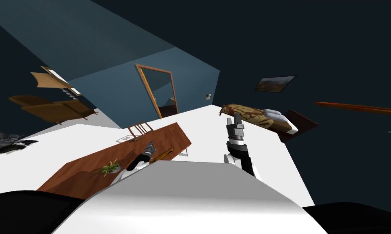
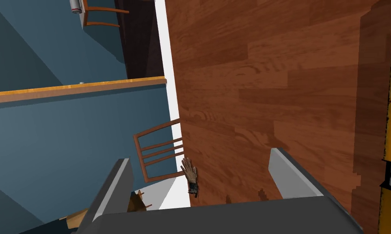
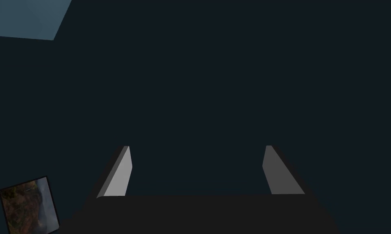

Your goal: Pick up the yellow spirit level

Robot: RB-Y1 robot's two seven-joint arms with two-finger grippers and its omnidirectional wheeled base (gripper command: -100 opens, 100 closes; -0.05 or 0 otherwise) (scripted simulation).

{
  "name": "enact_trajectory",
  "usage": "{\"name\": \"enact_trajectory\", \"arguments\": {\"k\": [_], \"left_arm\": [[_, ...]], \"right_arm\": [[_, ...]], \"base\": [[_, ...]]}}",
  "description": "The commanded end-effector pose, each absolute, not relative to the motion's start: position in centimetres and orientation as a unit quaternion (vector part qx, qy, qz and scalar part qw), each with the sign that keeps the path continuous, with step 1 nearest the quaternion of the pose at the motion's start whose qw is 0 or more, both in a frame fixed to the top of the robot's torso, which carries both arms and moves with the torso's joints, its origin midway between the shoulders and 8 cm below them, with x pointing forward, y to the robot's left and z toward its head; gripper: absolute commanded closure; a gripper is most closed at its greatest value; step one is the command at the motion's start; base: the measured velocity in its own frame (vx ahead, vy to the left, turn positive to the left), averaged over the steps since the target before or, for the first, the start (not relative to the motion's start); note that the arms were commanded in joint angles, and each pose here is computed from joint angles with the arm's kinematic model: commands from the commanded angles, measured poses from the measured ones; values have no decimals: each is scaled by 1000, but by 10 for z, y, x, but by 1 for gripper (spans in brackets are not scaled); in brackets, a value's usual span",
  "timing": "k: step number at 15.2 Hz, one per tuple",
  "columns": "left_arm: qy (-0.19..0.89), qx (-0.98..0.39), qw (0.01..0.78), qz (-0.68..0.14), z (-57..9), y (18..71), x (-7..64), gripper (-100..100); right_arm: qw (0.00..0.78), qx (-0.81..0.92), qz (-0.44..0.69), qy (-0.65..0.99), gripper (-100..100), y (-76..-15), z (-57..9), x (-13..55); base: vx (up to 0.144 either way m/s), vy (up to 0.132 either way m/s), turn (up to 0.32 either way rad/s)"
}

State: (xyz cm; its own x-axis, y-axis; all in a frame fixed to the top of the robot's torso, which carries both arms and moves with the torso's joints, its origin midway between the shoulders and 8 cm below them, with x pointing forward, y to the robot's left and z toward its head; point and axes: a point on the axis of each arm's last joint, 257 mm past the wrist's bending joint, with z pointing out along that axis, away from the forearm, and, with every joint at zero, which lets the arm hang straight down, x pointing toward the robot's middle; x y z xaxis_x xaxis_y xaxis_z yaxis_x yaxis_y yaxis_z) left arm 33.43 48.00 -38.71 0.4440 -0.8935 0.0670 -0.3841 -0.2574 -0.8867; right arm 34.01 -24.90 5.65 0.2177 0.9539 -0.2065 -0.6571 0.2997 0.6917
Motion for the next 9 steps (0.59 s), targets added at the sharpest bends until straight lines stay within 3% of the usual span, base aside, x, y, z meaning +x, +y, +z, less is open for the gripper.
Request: {"name": "enact_trajectory", "arguments": {"k": [1, 9], "left_arm": [[420, -769, 398, -273, -414, 494, 312, -100], [388, -830, 336, -218, -465, 510, 266, -100]], "right_arm": [[743, 238, 542, 312, 0, -249, 56, 340], [743, 238, 542, 312, 0, -249, 57, 340]], "base": [[-32, 52, -275], [-42, 52, -273]]}}
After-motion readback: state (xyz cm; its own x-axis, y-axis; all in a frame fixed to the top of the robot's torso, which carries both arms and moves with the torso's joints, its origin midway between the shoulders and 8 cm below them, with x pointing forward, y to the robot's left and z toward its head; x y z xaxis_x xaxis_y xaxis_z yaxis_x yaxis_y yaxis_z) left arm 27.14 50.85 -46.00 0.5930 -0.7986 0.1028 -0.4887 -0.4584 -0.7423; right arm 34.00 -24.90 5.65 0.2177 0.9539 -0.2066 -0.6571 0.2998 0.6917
